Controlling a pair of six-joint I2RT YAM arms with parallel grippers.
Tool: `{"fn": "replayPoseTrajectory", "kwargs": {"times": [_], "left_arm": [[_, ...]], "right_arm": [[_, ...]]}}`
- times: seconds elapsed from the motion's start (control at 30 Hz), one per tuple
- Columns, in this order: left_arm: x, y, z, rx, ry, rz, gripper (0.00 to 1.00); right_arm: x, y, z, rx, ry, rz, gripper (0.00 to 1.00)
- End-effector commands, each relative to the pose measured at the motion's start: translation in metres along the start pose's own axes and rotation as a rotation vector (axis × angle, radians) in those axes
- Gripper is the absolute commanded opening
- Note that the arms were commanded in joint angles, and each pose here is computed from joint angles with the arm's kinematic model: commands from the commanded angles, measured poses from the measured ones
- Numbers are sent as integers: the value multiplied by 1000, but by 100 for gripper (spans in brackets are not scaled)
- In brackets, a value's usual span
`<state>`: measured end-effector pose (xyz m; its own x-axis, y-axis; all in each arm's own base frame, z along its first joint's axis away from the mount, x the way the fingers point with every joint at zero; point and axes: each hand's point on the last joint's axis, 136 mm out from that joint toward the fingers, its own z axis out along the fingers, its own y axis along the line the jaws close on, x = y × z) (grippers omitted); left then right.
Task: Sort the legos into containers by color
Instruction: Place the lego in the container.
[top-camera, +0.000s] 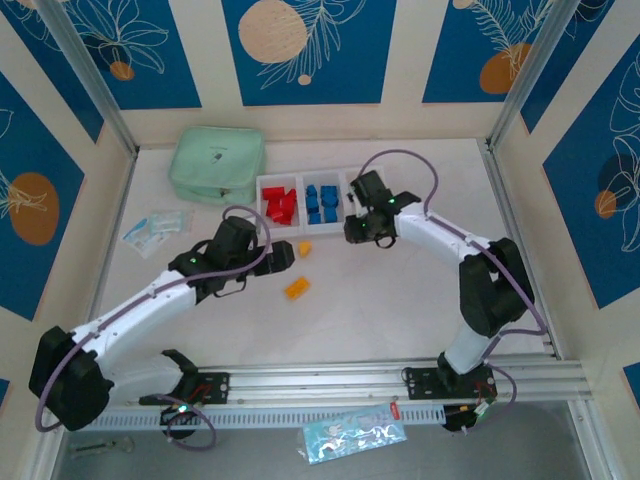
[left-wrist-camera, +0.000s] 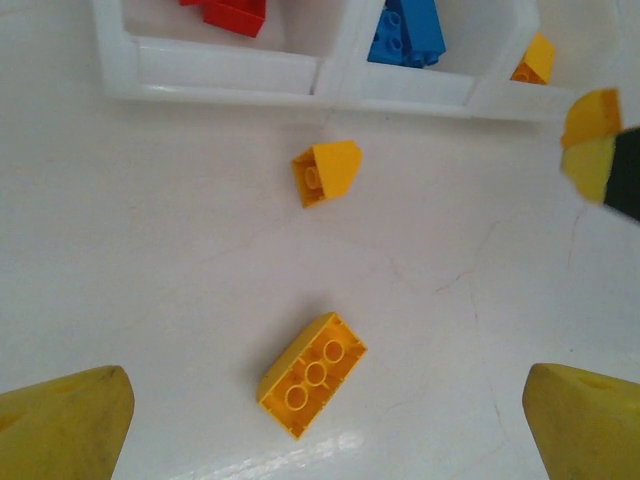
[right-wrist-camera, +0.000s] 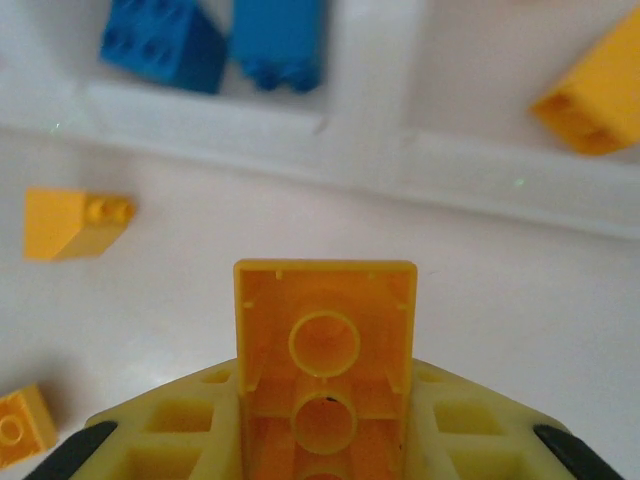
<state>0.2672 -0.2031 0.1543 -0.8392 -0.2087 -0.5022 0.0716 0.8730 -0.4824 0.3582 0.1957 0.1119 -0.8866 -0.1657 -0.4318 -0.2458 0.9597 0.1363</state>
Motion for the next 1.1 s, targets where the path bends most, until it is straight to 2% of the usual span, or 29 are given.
{"fn": "replayPoseTrajectory", "kwargs": {"times": [0.0,0.27,0.43,0.5,0.57,0.63,0.73,0.9,1.07], "left_arm": [[-19,-30,1,93,-25,17,99],[-28,-50,18,129,-7,34,99],[-31,-53,25,120,2,45,99],[-32,-53,26,117,4,46,99],[-32,-53,27,113,6,49,99],[-33,-53,27,109,6,52,99],[-34,-53,25,105,3,58,99],[-36,-53,21,103,-10,67,99],[-34,-47,13,91,-22,73,99]], "right_arm": [[-28,-8,-11,-10,-44,40,22],[-92,-44,16,72,-79,77,22],[-113,-62,35,109,-67,91,24],[-118,-65,42,113,-61,94,29],[-123,-69,45,127,-62,93,38],[-126,-69,44,132,-66,94,45],[-128,-66,38,120,-77,97,50],[-121,-50,20,91,-93,87,53],[-95,-24,2,24,-92,87,56]]}}
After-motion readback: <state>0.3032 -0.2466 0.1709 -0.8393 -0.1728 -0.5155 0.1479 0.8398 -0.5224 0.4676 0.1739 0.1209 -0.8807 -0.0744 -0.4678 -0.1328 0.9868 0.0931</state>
